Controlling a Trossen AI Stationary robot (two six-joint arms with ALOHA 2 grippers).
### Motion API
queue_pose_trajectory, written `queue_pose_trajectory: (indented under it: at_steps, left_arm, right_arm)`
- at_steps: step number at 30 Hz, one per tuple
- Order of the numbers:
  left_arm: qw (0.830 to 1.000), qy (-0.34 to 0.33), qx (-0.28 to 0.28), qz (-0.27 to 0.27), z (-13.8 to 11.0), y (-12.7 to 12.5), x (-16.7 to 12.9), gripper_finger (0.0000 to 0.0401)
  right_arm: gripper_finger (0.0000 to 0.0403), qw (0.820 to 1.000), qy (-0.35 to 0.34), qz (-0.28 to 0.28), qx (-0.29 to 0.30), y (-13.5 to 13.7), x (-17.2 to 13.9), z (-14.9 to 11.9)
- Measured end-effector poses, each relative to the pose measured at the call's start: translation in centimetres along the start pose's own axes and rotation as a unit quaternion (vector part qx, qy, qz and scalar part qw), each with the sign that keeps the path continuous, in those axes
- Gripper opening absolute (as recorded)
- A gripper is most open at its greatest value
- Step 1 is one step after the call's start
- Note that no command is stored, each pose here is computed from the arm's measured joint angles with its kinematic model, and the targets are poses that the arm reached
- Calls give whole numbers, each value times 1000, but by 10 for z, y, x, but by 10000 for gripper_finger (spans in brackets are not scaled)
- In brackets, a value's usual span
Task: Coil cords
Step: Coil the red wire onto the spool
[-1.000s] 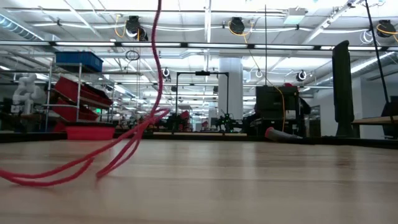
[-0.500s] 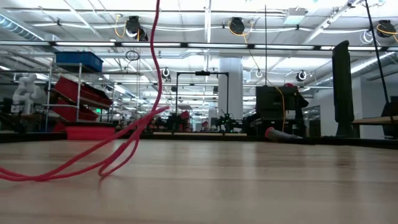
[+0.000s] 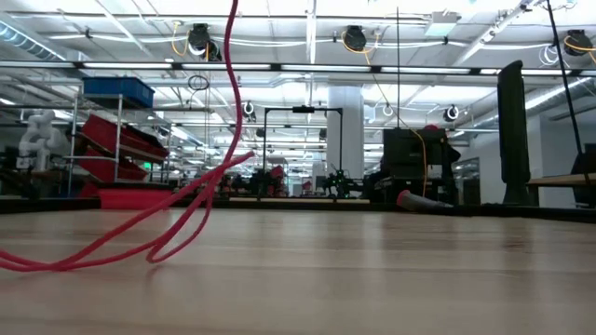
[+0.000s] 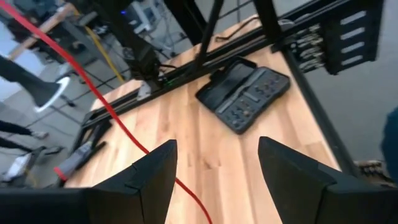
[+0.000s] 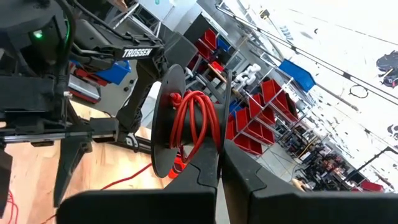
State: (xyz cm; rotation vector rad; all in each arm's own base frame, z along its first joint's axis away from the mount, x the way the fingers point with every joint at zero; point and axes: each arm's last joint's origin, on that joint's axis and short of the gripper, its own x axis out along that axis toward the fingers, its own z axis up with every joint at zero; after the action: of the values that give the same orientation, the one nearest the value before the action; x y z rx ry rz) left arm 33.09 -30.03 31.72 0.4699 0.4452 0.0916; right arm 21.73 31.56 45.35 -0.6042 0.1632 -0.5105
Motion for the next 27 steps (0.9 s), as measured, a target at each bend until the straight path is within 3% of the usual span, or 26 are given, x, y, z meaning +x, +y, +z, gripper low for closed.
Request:
queue_pose_trajectory:
  at_steps: [15, 27]
  left_arm:
    - [997, 8, -59, 40, -1, 14, 13, 233]
    - [997, 22, -58, 43, -4, 16, 15, 233]
  right_arm:
    - [0, 1000, 0, 0, 2, 0, 0, 0]
    - [0, 1000, 0, 0, 2, 0, 0, 0]
